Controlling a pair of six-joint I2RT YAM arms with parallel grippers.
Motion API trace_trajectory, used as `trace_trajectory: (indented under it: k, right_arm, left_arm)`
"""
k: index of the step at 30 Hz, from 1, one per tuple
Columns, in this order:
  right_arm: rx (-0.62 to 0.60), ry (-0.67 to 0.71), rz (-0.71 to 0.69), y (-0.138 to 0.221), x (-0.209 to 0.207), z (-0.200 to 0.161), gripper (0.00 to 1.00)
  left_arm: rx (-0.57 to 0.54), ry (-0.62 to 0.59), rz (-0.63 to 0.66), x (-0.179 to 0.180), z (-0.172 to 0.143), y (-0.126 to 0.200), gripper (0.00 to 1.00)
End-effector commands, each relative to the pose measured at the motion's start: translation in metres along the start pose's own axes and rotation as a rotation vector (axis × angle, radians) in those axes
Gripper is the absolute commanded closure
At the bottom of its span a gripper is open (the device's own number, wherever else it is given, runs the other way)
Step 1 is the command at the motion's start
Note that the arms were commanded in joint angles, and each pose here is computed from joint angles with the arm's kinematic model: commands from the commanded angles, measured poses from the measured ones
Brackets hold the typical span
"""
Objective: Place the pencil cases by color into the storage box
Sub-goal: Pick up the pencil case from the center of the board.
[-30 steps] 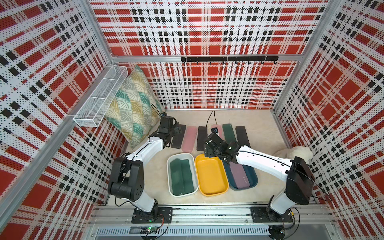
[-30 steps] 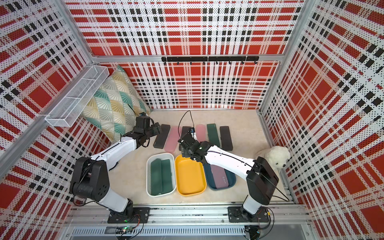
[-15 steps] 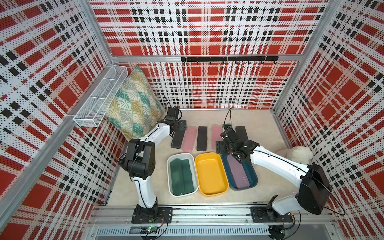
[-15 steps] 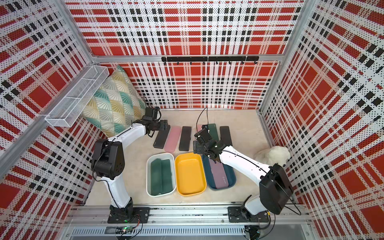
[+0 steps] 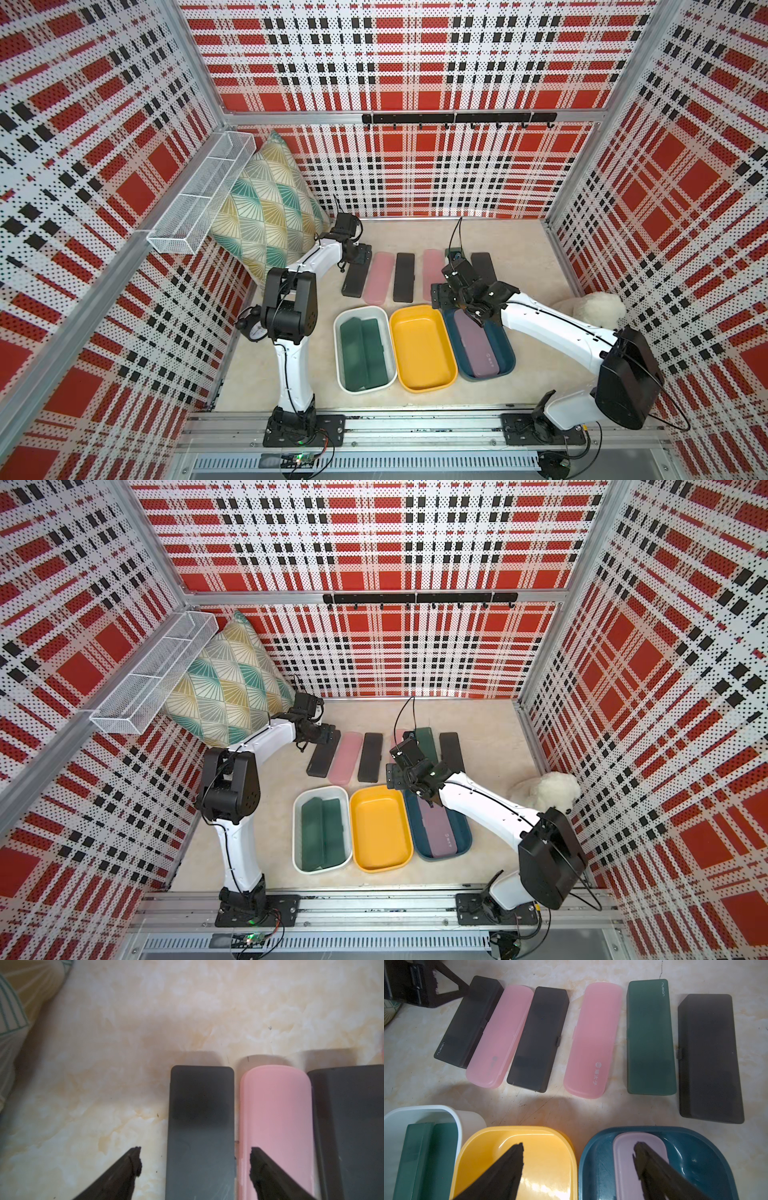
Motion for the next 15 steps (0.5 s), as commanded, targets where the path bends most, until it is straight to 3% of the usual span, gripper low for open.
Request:
trace_trajectory:
  k: [1, 15]
  right_arm:
    - [-0.012, -0.002, 0.013, -0.001, 0.002, 0.004, 0.11]
    - [-0.004, -0.015, 0.015, -0.003, 0.001, -0.001, 0.11]
  left_arm:
    - [0.038, -0.031, 0.007, -0.004, -0.006, -0.008, 0.13]
    - [0.094, -0.045, 0.028, -0.002, -0.02, -0.028, 0.12]
Point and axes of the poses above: each gripper's point midway between its finger pads, its own y axis back along the fingers, its own x axis along the line the jaws close on, z = x × y, the point moved 1 cm from there along y, back along the fingers, and after that the axes turned 2 degrees about -y, right-handed, at the moved point
